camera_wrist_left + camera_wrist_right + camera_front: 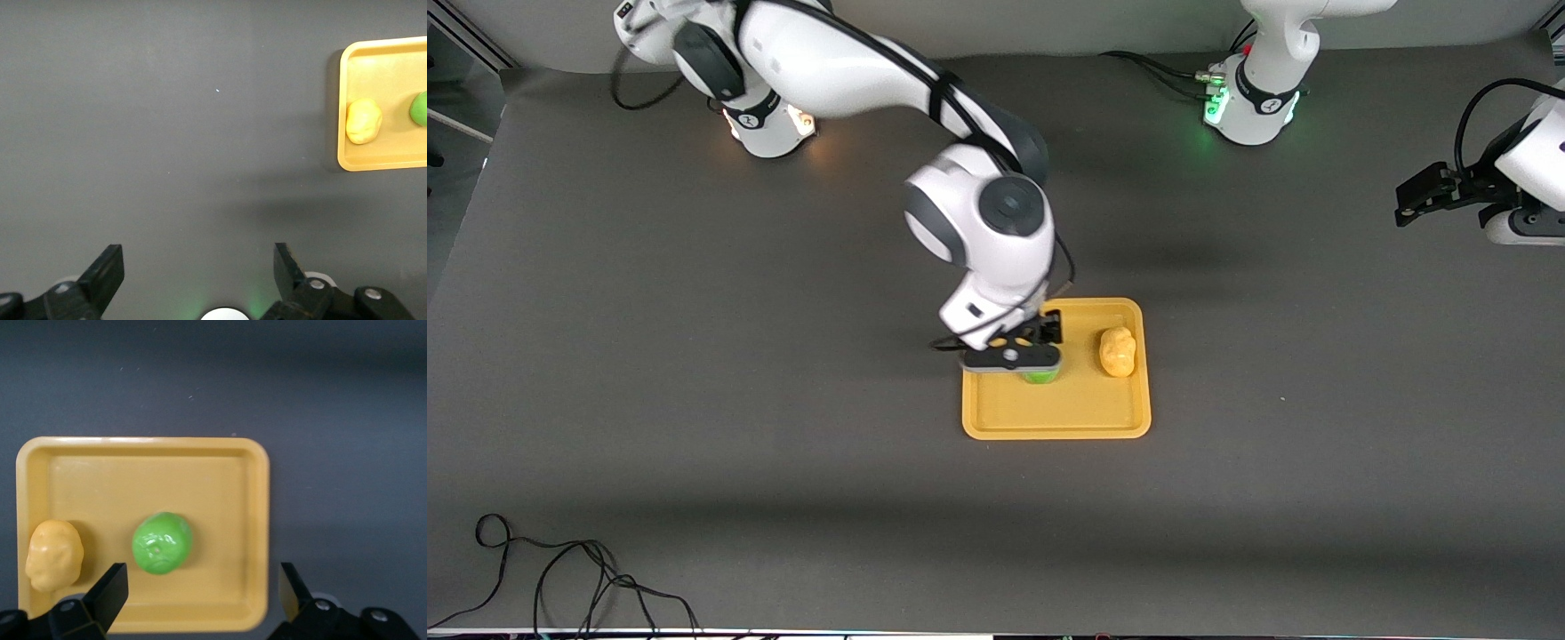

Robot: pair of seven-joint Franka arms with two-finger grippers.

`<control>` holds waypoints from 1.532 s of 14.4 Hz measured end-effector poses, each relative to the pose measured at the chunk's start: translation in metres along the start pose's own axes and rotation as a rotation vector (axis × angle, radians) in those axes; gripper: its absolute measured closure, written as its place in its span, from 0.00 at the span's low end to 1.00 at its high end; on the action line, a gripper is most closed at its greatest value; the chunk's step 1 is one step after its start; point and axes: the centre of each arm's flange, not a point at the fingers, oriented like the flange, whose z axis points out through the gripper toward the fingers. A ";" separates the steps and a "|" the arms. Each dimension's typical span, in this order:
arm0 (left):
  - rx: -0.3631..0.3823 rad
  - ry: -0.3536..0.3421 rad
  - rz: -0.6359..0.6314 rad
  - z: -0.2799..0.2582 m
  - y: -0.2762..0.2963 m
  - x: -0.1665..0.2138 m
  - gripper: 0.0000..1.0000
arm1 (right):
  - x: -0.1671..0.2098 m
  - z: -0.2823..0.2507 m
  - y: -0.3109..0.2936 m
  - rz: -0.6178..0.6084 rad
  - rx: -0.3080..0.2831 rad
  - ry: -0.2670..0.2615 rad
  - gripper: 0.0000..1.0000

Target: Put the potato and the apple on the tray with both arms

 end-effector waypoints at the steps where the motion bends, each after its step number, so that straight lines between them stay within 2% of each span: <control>1: 0.000 0.001 0.000 0.000 0.000 0.000 0.00 | 0.009 -0.024 0.020 -0.001 -0.003 -0.002 0.00; 7: 0.000 0.004 0.000 0.000 0.000 0.000 0.00 | 0.038 -0.117 0.161 -0.107 -0.054 -0.075 0.00; 11: 0.000 0.010 0.000 -0.001 0.000 0.001 0.00 | 0.046 -0.142 0.305 -0.114 -0.031 -0.125 0.00; 17: 0.000 0.028 -0.005 -0.002 -0.003 0.003 0.00 | 0.034 -0.143 0.475 -0.059 -0.016 -0.112 0.00; 22: -0.001 0.031 -0.026 -0.003 -0.014 0.003 0.00 | 0.027 -0.141 0.545 -0.034 -0.015 -0.115 0.00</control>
